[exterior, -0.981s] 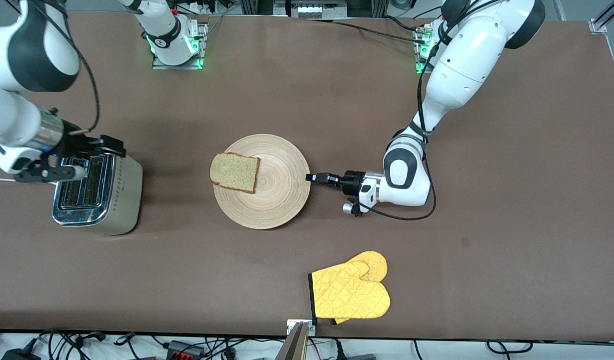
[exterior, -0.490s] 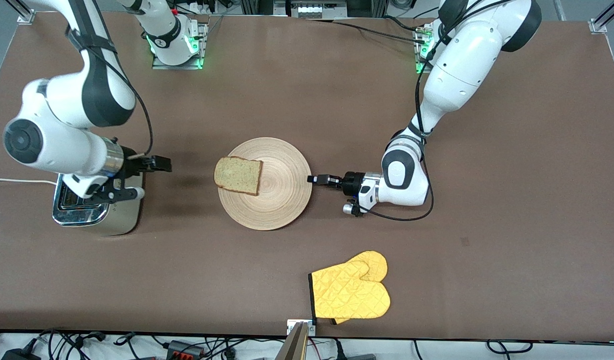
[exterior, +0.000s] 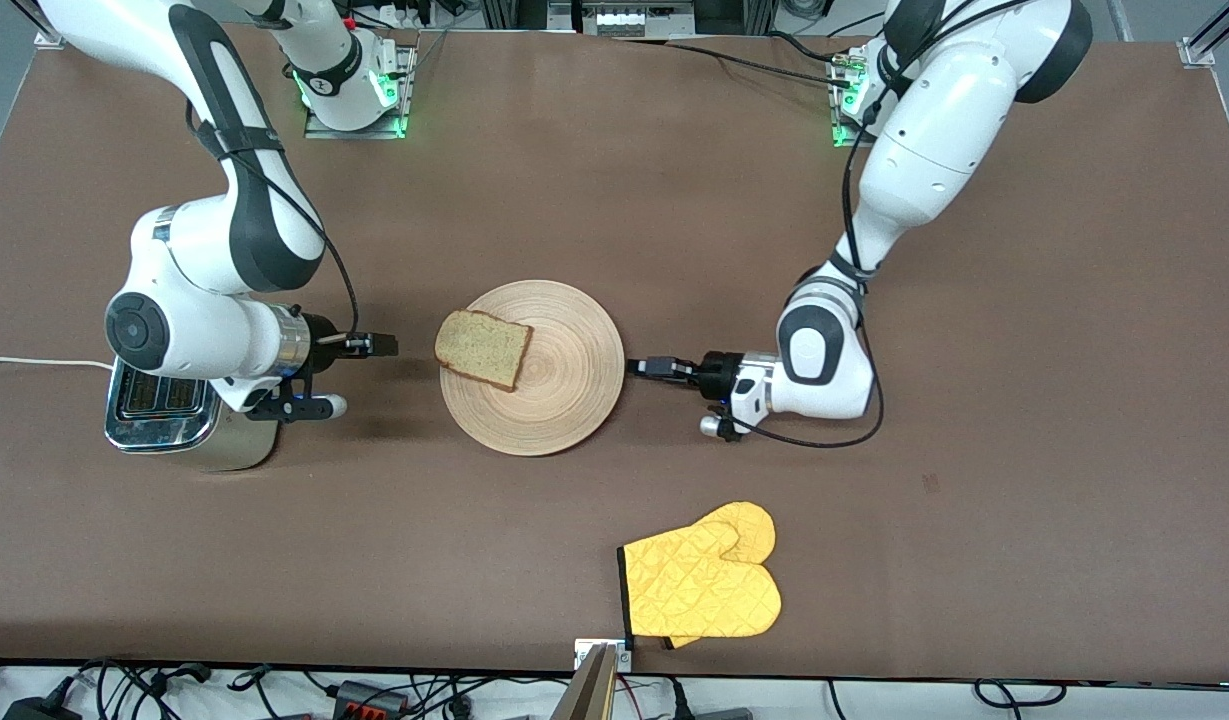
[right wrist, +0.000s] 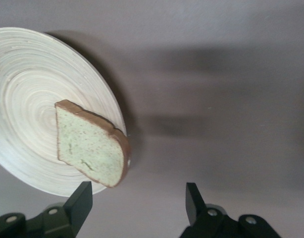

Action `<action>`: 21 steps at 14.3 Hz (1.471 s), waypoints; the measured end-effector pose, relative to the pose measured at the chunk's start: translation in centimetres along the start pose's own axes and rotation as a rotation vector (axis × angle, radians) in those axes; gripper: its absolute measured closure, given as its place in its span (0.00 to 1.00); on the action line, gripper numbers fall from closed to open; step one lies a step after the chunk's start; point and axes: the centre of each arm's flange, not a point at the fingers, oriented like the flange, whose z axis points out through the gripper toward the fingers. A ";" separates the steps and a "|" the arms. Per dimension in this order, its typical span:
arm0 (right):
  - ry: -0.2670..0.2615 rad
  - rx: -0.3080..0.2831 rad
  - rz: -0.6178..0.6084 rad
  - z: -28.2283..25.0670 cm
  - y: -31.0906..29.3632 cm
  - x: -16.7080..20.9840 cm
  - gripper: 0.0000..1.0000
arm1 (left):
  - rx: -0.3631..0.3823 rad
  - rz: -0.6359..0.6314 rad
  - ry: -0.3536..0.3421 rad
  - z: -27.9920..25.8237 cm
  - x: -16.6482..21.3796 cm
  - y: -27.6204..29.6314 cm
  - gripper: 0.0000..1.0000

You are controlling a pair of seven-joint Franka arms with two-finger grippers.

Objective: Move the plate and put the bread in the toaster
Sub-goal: 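Release the plate with the left gripper while the right gripper reaches the bread, then grasp the bread slice with the right gripper and lift it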

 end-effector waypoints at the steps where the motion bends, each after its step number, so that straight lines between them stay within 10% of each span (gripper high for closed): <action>1: -0.016 0.017 0.012 0.9 0.1 0.2 0.17 | 0.023 0.026 -0.022 -2.6 0.6 -0.3 0.65; 6: -0.104 0.088 0.071 5.7 0.6 0.9 0.18 | 0.132 0.071 -0.177 -22.3 1.2 -0.8 0.65; 12: -0.174 0.144 0.127 9.5 0.4 0.7 0.22 | 0.575 0.057 -0.289 -39.6 -1.4 4.9 0.57; 17: -0.201 0.147 0.133 11.7 -0.3 0.7 0.25 | 0.954 0.107 -0.233 -47.4 -5.3 14.6 0.41; 21: -0.208 0.155 0.142 12.3 -0.3 0.8 0.34 | 1.043 0.148 -0.155 -50.1 -7.1 20.1 0.06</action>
